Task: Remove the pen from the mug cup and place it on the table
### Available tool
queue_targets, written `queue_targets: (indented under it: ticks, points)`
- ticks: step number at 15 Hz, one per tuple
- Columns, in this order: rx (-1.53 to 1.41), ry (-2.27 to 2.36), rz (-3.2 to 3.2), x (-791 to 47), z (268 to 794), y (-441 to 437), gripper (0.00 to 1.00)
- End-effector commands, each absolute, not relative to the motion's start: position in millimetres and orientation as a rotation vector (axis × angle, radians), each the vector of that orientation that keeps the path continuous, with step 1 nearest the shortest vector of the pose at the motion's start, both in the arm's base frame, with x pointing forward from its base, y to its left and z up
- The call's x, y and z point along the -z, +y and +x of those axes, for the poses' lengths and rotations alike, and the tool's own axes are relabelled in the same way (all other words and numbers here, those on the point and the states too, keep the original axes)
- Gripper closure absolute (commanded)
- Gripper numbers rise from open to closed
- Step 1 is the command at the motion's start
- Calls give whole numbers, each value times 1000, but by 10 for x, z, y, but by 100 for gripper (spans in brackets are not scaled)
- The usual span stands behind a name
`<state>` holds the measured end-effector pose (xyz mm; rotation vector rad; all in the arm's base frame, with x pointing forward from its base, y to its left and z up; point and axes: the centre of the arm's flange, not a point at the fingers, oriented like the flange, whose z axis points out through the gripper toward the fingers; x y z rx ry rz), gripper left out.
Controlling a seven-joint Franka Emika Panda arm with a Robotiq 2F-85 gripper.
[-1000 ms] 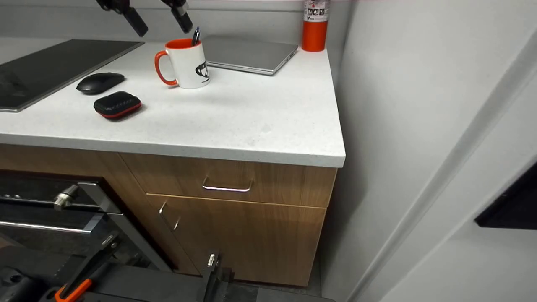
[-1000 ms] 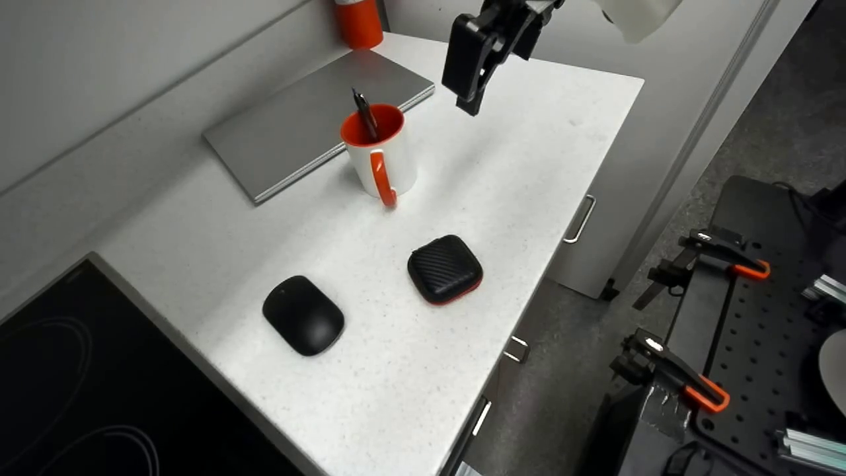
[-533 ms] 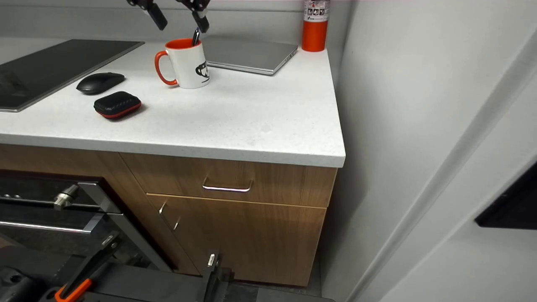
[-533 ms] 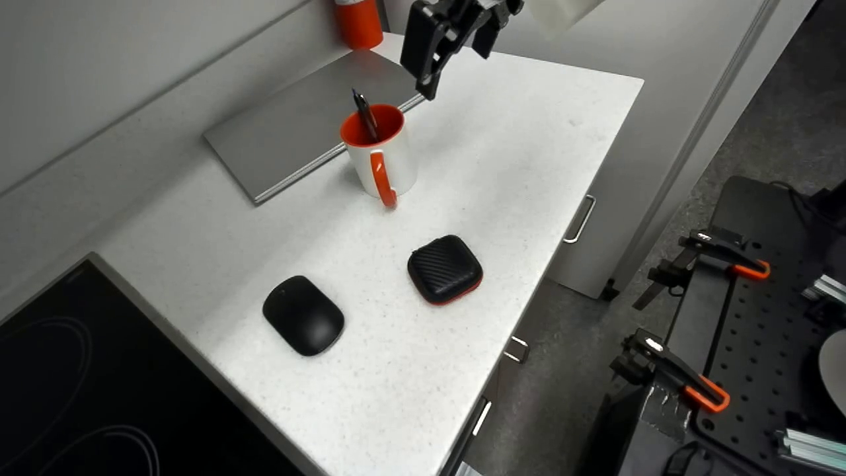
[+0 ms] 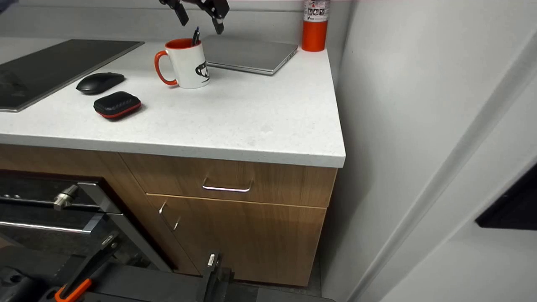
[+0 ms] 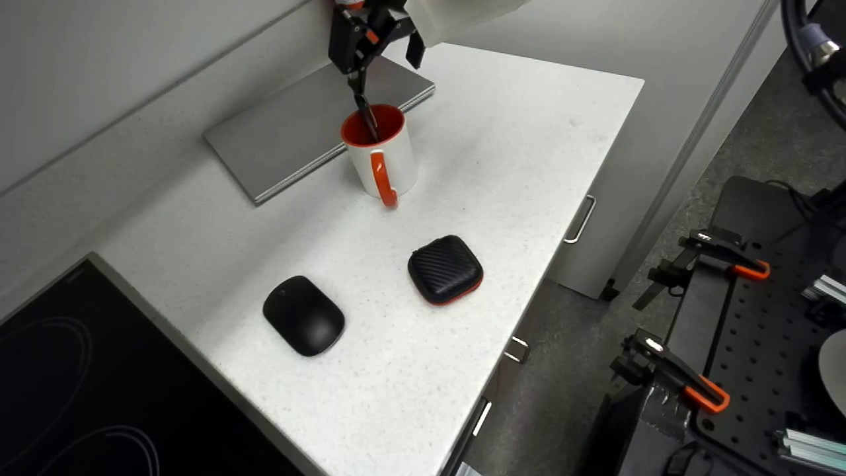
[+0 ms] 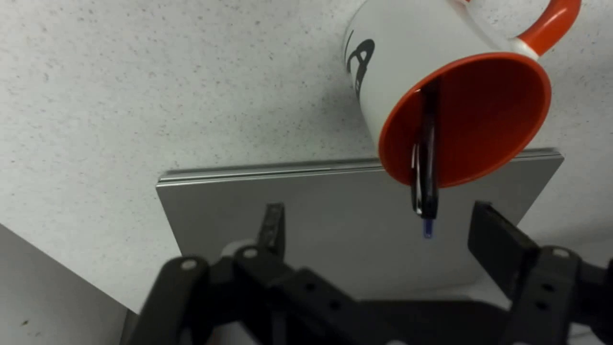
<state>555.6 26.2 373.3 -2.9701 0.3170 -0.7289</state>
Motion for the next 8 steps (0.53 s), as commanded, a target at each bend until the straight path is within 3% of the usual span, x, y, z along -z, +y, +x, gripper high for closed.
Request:
queue_targets:
  ticks: [1, 8]
  points:
    - [722, 317, -2972, -3708, 5556, 261, 0]
    - [728, 281, -2972, -3697, 5592, 250, 0]
